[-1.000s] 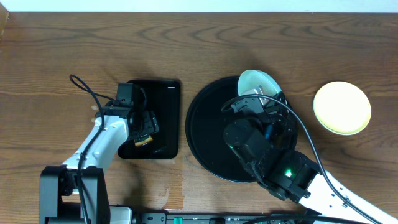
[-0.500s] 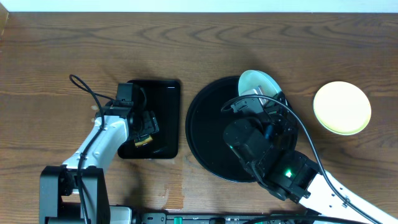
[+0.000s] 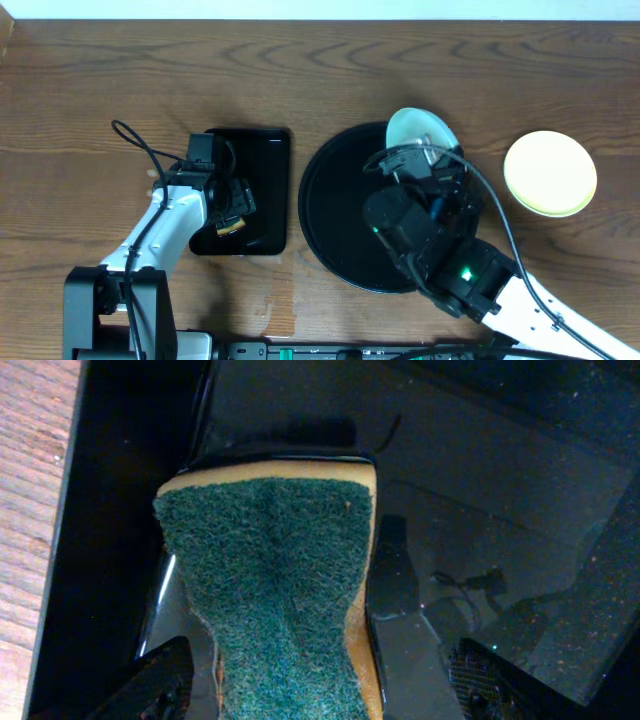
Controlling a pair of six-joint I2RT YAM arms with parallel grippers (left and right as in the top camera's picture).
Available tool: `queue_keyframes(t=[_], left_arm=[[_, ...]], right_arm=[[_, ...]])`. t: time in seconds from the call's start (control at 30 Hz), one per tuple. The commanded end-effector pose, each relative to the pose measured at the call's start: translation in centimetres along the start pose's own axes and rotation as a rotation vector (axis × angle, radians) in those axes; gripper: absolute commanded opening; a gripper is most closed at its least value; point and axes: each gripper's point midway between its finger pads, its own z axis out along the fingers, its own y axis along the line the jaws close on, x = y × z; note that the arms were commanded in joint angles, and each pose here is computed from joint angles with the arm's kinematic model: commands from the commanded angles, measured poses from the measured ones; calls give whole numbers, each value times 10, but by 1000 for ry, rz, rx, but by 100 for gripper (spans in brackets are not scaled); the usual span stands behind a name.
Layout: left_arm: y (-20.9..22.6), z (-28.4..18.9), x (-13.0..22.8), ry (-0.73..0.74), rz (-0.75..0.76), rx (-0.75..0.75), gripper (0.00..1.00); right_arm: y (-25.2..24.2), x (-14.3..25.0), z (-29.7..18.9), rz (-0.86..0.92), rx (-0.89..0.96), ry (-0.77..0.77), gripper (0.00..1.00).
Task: Clean dirty plates on tray and stack at the side
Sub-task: 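Carry the pale blue plate right and lower it onto the yellow plate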
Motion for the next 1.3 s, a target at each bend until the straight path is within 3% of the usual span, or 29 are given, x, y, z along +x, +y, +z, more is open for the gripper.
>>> queue_keyframes(t=[0.0, 0.17, 0.43, 0.63, 0.97, 1.27], left_arm=[[2, 1, 2, 8, 8, -5, 83], [2, 1, 2, 8, 8, -5, 83], [2, 1, 2, 8, 8, -5, 83], [2, 1, 2, 8, 8, -5, 83], [2, 1, 2, 8, 8, -5, 83], [2, 1, 2, 8, 8, -5, 83]], right_arm=[[-4, 5, 10, 132, -3, 28, 1], [1, 19, 32, 300, -83, 101, 1], [9, 61, 65, 652, -376, 327, 1], [-17, 99, 94, 936, -466, 460, 1], [-95, 212, 133, 1295, -159, 666, 1], [-100, 289, 167, 1419, -19, 809, 1]])
